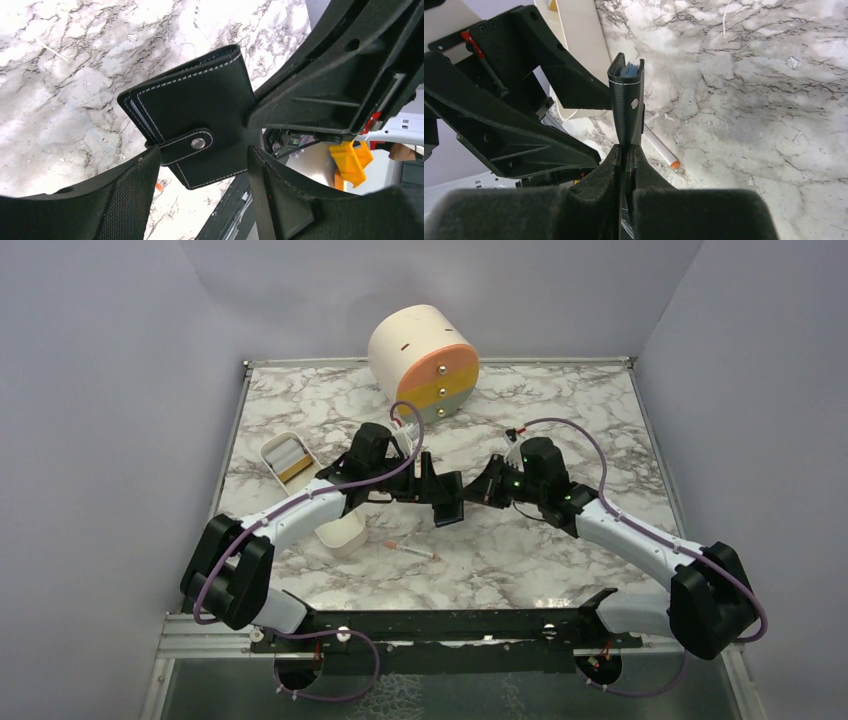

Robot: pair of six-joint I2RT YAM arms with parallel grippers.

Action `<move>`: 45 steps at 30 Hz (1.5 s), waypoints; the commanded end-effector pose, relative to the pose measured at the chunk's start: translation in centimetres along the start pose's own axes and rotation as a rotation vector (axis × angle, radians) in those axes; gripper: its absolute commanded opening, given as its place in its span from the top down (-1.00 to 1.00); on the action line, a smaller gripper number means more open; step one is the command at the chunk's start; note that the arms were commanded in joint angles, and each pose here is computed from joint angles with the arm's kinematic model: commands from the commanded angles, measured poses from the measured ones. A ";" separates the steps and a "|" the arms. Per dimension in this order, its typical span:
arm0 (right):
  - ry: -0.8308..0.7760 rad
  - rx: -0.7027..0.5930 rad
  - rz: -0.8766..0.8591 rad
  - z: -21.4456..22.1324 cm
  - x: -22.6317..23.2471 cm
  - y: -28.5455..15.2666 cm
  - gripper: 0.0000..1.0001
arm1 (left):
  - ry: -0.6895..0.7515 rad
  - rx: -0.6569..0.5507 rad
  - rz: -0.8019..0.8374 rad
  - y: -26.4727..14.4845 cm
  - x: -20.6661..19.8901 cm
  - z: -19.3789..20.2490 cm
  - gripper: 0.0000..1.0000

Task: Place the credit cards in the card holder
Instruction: Open the card holder at the center of the board.

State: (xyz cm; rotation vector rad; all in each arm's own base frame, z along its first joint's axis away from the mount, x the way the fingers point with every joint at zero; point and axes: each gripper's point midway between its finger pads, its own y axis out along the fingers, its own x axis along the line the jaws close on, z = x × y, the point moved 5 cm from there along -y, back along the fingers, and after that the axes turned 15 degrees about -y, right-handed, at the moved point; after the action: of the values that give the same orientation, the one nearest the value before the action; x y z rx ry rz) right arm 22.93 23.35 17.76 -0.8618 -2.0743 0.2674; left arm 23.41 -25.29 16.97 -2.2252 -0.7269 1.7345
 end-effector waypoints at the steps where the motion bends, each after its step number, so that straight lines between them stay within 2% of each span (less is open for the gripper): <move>1: -0.047 -0.041 -0.071 -1.2 2.1 0.2 0.98 | 0.048 -0.040 -0.041 0.3 -0.1 -0.9 -0.33; 5: -0.068 -0.030 -0.107 -0.9 3.0 0.5 0.98 | 0.052 -0.028 -0.096 0.7 0.6 -0.7 -0.28; 12: -0.089 -0.040 -0.122 -1.0 3.5 0.4 0.98 | 0.067 -0.027 -0.175 0.9 1.6 -0.9 -0.08; 15: -0.104 -0.042 -0.127 -1.0 3.6 0.4 0.98 | 0.075 -0.027 -0.187 1.0 1.8 -0.9 0.06; 16: -0.105 -0.036 -0.123 -0.9 3.5 0.6 0.98 | 0.082 -0.029 -0.211 1.0 2.2 -0.9 0.19; 18: -0.106 -0.032 -0.124 -0.9 3.4 0.6 0.98 | 0.083 -0.025 -0.228 1.1 2.5 -0.8 0.28; 30: -0.113 -0.035 -0.083 -0.5 2.7 0.5 0.98 | 0.097 0.005 -0.287 1.1 3.3 -0.7 0.72; 34: -0.119 -0.036 -0.059 -0.5 2.3 0.5 0.98 | 0.102 0.016 -0.296 1.0 3.3 -0.6 1.00; 45: -0.135 0.025 0.150 1.3 -1.8 1.9 0.97 | 0.116 0.027 -0.318 0.7 3.3 -0.7 1.00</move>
State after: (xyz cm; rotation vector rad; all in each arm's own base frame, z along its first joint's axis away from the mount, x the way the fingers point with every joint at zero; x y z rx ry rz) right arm 22.76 24.02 15.63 -0.9219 -2.1299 0.3884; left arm 24.28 -24.33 13.83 -2.0407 -0.9271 1.4920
